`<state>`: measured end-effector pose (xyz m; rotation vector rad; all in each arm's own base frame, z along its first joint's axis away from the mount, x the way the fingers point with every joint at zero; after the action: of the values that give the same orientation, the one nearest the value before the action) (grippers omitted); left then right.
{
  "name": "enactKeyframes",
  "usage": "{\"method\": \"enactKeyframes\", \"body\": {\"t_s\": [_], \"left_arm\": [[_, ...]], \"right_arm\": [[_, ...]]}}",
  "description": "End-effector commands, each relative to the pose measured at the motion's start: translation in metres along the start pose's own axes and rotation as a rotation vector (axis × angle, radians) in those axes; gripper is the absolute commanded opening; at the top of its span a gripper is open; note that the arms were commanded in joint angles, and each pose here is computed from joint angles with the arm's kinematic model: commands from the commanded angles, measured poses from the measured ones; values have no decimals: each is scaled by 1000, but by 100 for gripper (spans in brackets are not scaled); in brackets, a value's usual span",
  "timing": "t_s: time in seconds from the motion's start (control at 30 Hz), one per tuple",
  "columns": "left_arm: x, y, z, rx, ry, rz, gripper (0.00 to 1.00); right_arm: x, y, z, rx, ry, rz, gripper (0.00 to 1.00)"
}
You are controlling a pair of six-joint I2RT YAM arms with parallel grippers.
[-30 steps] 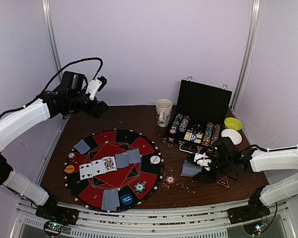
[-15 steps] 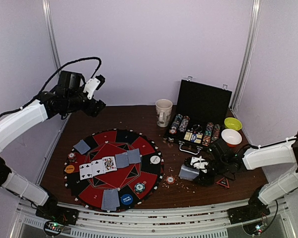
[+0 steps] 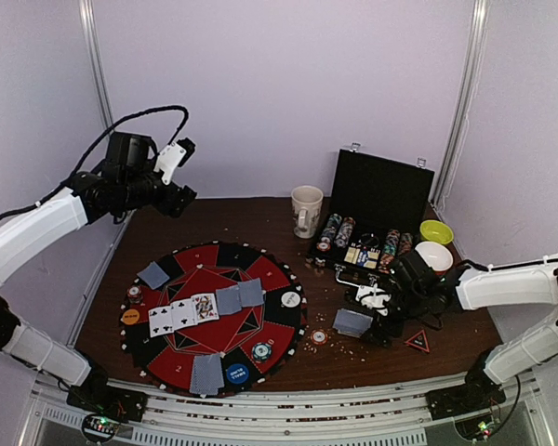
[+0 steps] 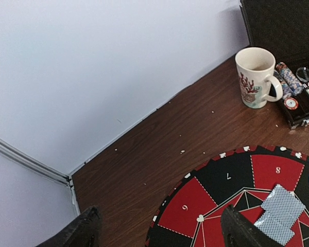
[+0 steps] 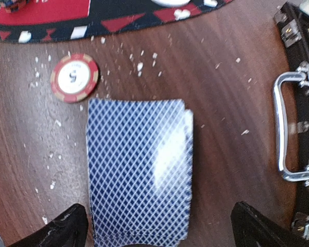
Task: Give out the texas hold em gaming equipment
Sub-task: Place the poker card at the center of the board, then reset both arms
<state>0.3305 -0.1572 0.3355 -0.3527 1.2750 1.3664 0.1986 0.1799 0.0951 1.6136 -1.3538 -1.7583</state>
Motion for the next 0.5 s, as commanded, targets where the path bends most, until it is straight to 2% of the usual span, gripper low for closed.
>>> {"method": "enactKeyframes", "body": {"t_s": [0.0, 0.13, 0.23, 0.33, 0.4, 0.47], "left_arm": [[-6, 10, 29, -158, 94, -68, 84], [11, 19, 60, -283, 216, -104, 88], [34, 29, 79, -410, 317, -173, 98], [63, 42, 94, -554, 409, -253, 98], [85, 50, 100, -662, 459, -292, 98], [110, 52, 103, -746, 513, -301, 98]], "right_arm": [[-44, 41, -11, 36, 6, -146, 100], [-89, 101, -13, 61, 19, -464, 100], [-107, 153, -22, 93, -39, -750, 100], [-102, 198, -59, 357, -224, -985, 100], [-86, 216, -91, 553, -387, -1050, 100], [-62, 216, -124, 728, -561, -989, 100]]}}
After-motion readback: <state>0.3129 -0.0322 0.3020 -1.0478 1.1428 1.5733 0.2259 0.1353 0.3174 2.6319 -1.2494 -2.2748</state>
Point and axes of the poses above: each gripper's point midway between its finger pads, its own y axis back along the fingers, its own z axis along the line the jaws close on, x = y × z, the point moved 7 cm from there along y, back along the fingers
